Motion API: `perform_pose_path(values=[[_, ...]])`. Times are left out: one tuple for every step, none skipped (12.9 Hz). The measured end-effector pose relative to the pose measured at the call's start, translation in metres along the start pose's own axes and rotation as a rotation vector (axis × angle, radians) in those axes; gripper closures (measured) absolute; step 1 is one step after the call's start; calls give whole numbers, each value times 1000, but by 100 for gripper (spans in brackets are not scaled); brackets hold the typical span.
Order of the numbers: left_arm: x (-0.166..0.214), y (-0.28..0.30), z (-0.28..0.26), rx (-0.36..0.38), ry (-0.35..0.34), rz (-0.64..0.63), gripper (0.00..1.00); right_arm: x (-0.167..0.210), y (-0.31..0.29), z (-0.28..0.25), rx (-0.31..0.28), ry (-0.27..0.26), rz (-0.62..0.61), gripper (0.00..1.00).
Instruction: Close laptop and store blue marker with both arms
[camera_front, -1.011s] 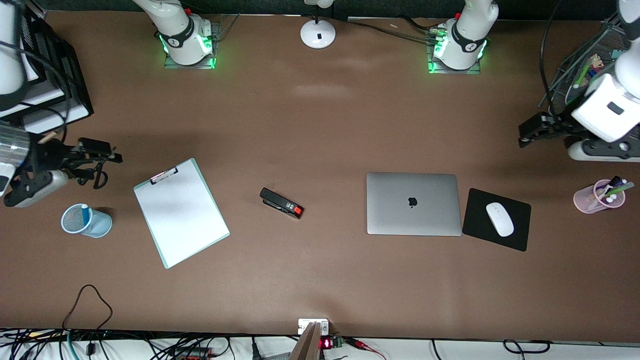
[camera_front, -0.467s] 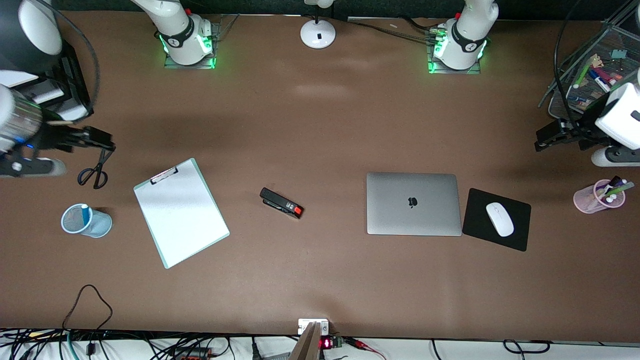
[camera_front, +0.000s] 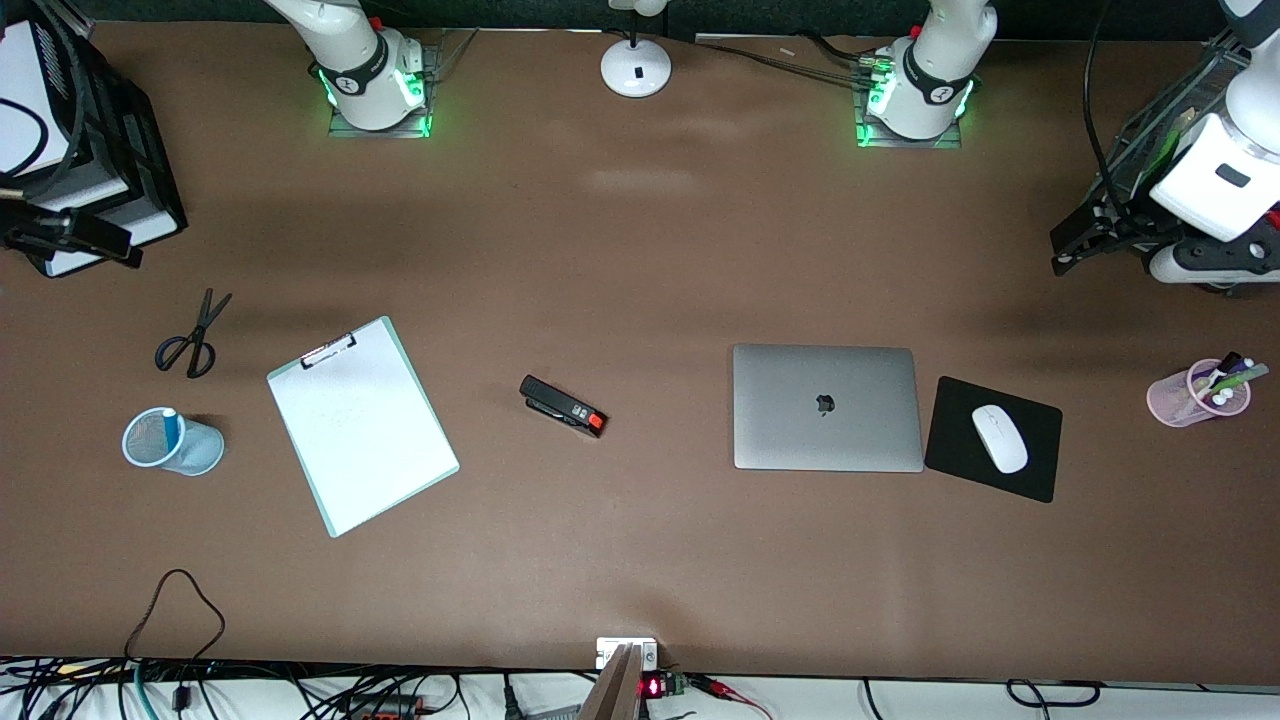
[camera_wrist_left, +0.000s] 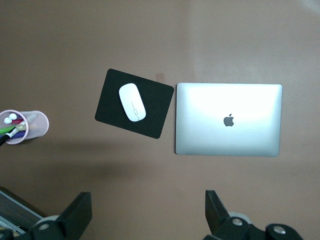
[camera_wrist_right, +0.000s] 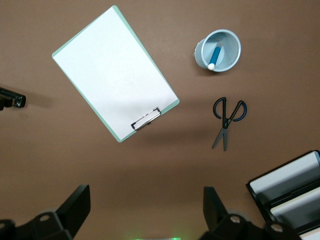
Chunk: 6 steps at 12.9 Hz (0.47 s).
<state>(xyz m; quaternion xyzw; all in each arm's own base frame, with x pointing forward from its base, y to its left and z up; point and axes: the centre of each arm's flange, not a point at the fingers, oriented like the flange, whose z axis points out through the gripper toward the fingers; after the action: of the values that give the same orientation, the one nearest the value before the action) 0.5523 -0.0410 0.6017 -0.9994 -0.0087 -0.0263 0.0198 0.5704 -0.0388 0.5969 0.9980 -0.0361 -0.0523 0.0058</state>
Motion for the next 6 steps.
perform_pose_path(values=[[0,1,0,0,3,2,0,-5,-1,0,1,1,-3,0],[1,1,0,-1,7,4,0,-10,-1,0,1,7,-5,0],[1,2,-1,-1,9,5,0,-12,-1,1,2,22,-9,0],[1,3,-1,-1,9,8,0,-14,-1,3,3,39,-15,0],[1,4,-1,-1,8,10,0,-15,-1,5,3,49,-20,0],[0,4,-1,-1,7,9,0,-18,-1,6,3,50,-22,0]])
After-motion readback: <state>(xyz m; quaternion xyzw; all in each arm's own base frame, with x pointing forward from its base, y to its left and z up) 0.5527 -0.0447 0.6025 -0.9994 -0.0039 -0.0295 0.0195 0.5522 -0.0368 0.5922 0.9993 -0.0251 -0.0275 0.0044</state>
